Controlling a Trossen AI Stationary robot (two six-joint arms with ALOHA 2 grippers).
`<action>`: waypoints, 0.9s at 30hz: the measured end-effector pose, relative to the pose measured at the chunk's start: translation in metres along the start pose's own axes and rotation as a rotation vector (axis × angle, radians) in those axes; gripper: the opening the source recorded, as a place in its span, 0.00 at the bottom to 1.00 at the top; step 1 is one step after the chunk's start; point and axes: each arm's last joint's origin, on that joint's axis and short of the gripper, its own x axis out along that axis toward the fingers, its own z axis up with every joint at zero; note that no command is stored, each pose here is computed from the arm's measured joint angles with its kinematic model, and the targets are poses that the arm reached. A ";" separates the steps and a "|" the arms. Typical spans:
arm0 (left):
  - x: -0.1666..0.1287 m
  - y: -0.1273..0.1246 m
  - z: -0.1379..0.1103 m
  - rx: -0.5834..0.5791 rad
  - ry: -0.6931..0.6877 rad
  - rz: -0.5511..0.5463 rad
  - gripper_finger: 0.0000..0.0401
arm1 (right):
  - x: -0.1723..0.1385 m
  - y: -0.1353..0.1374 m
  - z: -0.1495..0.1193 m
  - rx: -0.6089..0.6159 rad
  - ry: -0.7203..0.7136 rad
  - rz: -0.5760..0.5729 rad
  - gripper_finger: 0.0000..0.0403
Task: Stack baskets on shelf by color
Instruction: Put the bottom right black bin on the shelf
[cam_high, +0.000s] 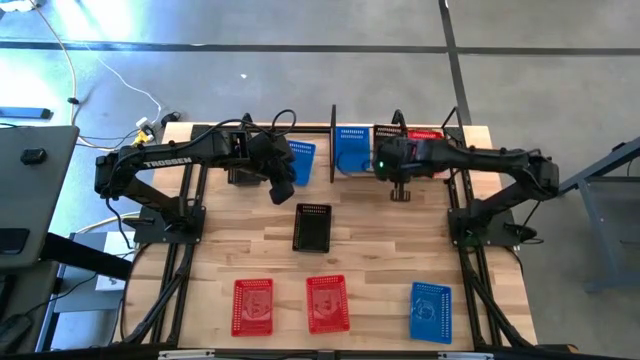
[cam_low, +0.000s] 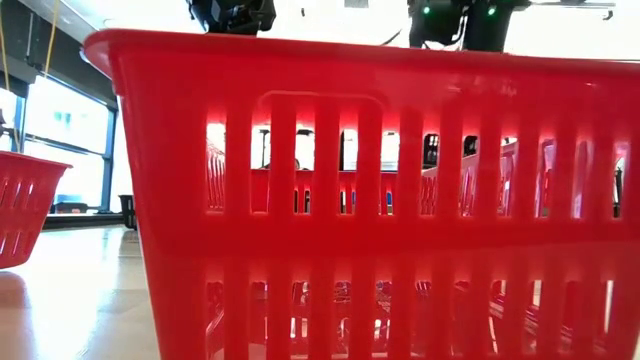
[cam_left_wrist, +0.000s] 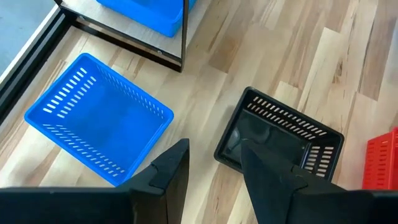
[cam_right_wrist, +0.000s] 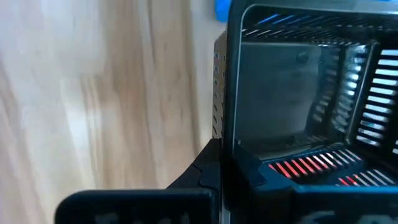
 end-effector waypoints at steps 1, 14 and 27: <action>0.000 0.000 0.000 -0.005 0.000 0.000 0.33 | 0.002 -0.006 0.000 0.000 -0.015 0.014 0.00; 0.000 0.000 0.000 -0.008 0.000 0.000 0.33 | 0.019 -0.047 -0.016 0.022 -0.041 0.114 0.00; 0.000 0.000 0.000 -0.031 0.000 0.000 0.33 | 0.046 -0.041 -0.008 -0.010 0.052 0.197 0.00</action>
